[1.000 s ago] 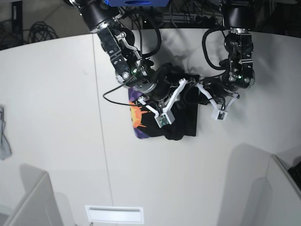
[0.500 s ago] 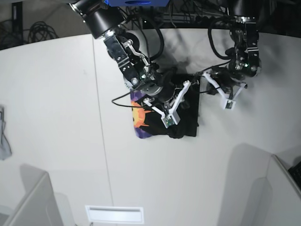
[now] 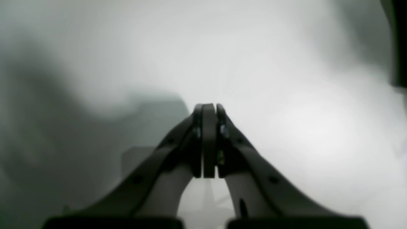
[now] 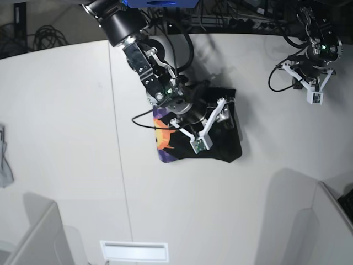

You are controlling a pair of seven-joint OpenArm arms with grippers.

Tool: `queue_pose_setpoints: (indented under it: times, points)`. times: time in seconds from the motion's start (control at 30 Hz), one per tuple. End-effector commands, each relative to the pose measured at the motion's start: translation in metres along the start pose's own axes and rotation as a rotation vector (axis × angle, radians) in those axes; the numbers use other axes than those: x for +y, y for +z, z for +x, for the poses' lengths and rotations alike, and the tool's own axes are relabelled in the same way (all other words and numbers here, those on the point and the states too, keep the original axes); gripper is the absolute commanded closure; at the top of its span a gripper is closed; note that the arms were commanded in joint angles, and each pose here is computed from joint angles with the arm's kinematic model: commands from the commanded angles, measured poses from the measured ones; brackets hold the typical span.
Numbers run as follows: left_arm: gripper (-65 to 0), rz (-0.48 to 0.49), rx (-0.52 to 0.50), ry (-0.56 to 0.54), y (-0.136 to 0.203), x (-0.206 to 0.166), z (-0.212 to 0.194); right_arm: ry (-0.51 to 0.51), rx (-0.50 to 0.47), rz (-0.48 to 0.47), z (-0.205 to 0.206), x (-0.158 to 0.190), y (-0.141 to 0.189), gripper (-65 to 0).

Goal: Fold the T-shirt properly
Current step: 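Fold the strip end with the right gripper over toward the left gripper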

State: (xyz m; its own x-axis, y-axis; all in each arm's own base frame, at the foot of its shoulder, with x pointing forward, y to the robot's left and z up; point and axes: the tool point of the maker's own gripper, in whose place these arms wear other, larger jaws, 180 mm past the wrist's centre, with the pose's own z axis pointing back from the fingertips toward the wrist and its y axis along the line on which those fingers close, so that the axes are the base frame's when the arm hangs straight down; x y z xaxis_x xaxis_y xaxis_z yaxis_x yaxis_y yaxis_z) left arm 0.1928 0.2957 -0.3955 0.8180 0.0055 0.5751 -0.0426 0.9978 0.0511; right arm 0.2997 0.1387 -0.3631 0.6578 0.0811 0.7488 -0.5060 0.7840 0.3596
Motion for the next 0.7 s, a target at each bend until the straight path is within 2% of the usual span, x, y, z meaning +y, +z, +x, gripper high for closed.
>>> queue_pose_setpoints:
  times: [0.0, 0.13, 0.27, 0.4, 0.47, 0.53, 0.57, 0.6, 0.67]
  points:
    - [0.0, -0.012, -0.042, -0.012, 0.003, -0.002, 0.011, 0.034, -0.065, 0.054, 0.025, 0.022, 0.0, -41.1]
    - [0.0, -0.011, -0.043, -0.011, 0.004, -0.002, 0.011, 0.126, -0.019, 0.142, 0.015, 0.059, -0.01, -41.1]
    - [0.0, -0.056, -0.074, 0.024, 0.005, -0.013, 0.016, 0.145, -0.01, 0.243, 0.022, 0.089, -0.009, -41.1]
    - [0.0, -0.15, -0.115, 0.096, 0.01, -0.028, 0.021, 0.166, -0.094, 0.285, 0.049, 0.101, 0.01, -41.0]
    - [0.0, -0.177, -0.125, 0.11, 0.013, -0.03, 0.023, 0.165, -0.148, 0.254, 0.063, 0.081, 0.026, -39.9]
    - [0.0, -0.198, -0.119, 0.11, 0.017, -0.031, 0.02, 0.142, -0.194, 0.199, 0.073, 0.051, 0.042, -32.9]
    - [0.0, -0.207, -0.132, 0.103, 0.021, -0.035, 0.023, 0.126, -0.212, 0.166, 0.074, 0.034, 0.051, -26.9]
    - [0.0, -0.214, -0.145, 0.093, 0.025, -0.039, 0.026, 0.114, -0.221, 0.137, 0.073, 0.02, 0.058, -20.4]
    - [0.0, -0.225, -0.186, 0.05, 0.041, -0.05, 0.037, 0.077, -0.233, 0.069, 0.068, -0.01, 0.073, -1.4]
